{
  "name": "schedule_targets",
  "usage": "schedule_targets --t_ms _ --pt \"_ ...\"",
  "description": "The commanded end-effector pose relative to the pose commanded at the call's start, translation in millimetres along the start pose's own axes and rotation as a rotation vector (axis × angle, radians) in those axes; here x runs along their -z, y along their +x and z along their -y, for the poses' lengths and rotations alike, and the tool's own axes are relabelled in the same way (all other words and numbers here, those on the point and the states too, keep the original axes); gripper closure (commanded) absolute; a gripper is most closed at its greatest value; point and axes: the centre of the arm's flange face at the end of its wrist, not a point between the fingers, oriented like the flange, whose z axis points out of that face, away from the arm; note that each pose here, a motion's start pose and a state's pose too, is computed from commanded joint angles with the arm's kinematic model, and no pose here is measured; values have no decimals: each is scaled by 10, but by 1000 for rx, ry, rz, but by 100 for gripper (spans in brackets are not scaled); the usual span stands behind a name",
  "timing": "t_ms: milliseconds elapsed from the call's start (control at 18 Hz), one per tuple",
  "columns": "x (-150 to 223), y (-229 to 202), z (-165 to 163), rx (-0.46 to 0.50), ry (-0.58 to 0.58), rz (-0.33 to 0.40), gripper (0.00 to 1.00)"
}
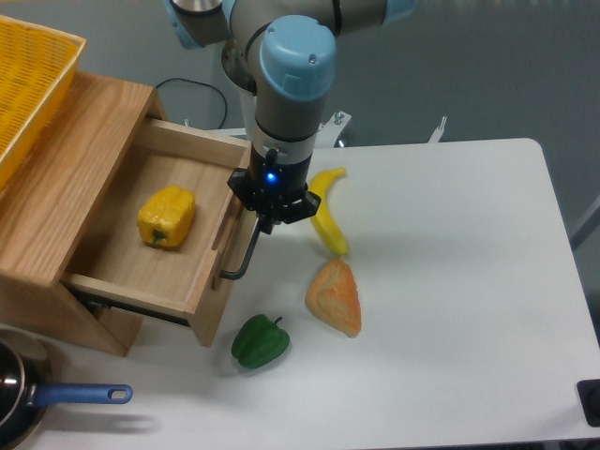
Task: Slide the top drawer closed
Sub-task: 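Push the drawer front with the gripper into the cabinet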
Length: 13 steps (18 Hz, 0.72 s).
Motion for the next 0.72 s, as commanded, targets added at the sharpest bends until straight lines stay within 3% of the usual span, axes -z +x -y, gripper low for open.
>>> schedule_targets --t_ms 722 --pt "-74 455 128 -9 -10 -13 93"
